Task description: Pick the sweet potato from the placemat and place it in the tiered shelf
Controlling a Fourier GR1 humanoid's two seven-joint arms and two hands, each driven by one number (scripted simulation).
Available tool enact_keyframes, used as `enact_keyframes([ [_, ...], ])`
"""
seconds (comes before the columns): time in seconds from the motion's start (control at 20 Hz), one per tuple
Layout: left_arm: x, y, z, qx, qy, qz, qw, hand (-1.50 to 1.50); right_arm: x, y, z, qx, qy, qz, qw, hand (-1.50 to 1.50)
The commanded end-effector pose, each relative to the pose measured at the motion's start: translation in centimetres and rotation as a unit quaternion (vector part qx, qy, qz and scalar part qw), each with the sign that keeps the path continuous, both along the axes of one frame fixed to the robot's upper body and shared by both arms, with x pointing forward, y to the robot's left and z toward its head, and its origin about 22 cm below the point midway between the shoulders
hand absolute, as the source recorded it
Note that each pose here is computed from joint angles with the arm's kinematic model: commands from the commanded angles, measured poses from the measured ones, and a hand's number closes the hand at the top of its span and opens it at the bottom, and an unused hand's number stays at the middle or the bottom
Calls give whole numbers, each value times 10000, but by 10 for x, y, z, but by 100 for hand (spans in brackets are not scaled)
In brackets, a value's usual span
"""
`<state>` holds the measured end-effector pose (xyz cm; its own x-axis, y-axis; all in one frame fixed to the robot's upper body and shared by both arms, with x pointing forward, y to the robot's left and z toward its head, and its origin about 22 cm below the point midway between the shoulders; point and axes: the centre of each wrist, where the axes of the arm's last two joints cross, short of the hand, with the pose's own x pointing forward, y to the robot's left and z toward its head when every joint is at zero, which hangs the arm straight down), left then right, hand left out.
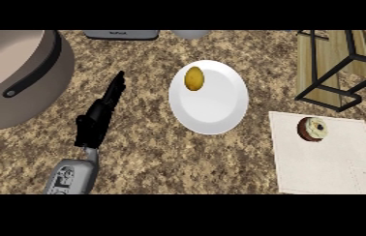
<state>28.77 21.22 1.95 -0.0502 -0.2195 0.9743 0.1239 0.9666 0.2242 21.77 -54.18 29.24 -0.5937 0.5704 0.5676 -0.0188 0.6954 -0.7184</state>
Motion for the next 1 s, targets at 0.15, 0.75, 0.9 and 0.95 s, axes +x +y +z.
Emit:
enact_keyframes([
  [0.15,4,-2,3,20,59,-211,9998,0,3,-16,23,554,-93,799,9952,150],
  [0.75,16,-15,0,79,-71,-266,9996,0,31,-8,36,531,-808,543,9938,150],
  [0.9,22,-8,3,88,-61,-236,9997,0,49,6,33,452,-871,629,9932,150],
  [0.95,15,-20,7,19,-22,-293,9996,0,53,6,28,518,-937,576,9926,150],
])
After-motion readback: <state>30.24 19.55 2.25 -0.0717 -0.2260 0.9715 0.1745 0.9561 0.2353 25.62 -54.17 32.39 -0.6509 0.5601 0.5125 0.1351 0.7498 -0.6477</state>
